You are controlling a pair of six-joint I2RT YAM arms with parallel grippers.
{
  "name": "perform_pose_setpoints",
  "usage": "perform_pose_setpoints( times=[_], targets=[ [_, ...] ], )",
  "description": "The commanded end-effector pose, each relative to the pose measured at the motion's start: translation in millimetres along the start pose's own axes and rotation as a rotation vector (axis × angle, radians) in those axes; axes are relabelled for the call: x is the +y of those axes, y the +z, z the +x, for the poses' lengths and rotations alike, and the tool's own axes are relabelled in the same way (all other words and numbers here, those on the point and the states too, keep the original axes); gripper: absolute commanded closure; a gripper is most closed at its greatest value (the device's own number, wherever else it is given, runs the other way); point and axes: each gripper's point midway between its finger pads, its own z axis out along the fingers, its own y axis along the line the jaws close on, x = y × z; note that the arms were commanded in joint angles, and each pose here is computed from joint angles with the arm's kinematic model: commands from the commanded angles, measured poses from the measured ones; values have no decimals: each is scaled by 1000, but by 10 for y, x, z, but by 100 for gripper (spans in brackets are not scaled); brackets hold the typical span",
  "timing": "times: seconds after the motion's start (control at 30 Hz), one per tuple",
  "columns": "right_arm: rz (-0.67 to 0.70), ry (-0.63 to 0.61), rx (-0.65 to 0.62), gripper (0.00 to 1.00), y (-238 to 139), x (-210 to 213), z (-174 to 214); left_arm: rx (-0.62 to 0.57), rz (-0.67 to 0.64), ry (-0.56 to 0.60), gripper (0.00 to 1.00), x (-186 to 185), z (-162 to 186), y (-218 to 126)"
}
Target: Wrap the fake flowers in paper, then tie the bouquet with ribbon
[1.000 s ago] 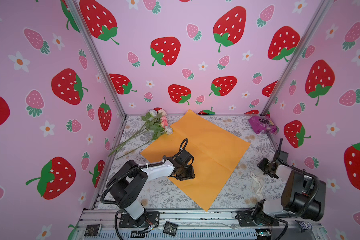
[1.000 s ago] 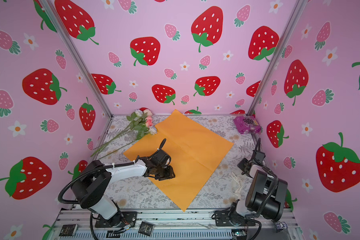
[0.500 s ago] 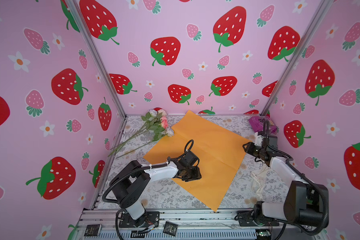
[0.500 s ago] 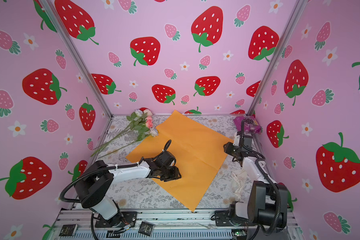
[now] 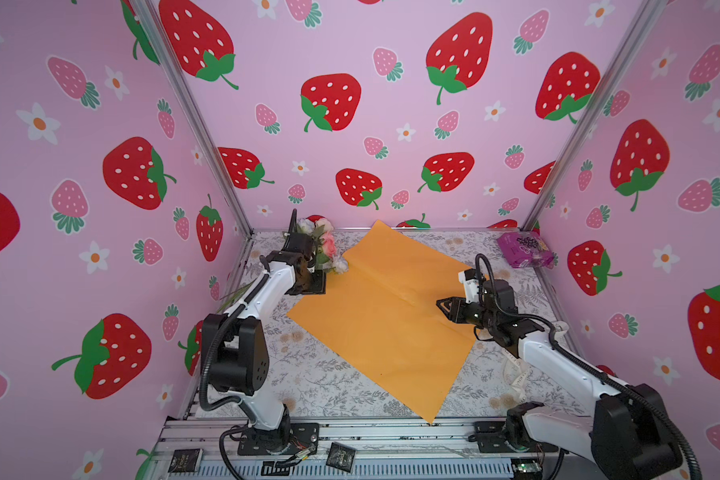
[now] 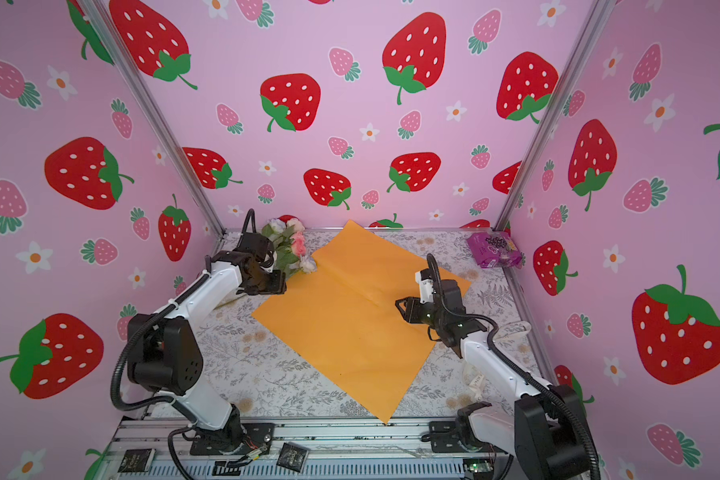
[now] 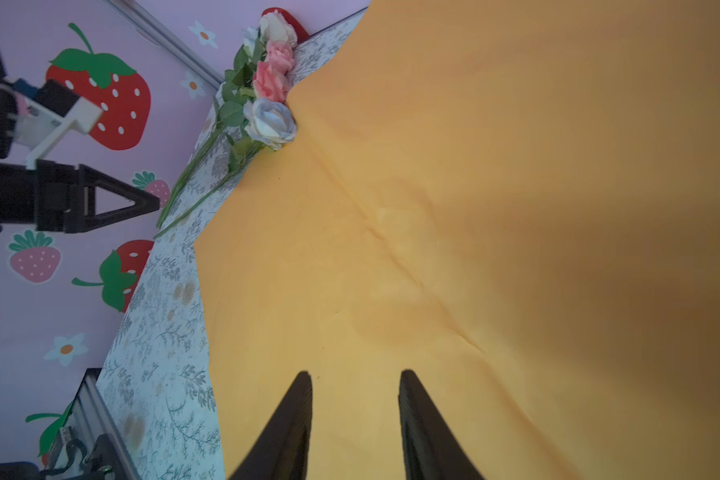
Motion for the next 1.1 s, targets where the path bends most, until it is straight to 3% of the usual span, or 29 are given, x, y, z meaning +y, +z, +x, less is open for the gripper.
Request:
perform_pose_setpoints(
  times=[0.0, 0.1, 0.2, 0.37, 0.5, 1.07],
  targets=[
    [-16, 1, -10, 61, 62, 103, 44, 117, 45, 182, 35, 232, -58, 16],
    [-34, 12, 17, 61, 130, 143, 106, 167, 206, 146, 36, 285, -248, 106],
    [-39, 7, 24, 60, 166, 174, 93, 201, 177, 211, 35, 374, -318, 291],
    [-1, 22, 36, 60, 220, 113, 81, 162, 192, 291, 34, 284, -480, 507],
    [2, 34, 56, 59, 265, 98, 103, 122, 124, 395, 34, 287, -559, 651],
    [11, 71, 83, 58, 294, 64, 164, 185, 57, 460, 33, 428, -548, 1171]
  ],
)
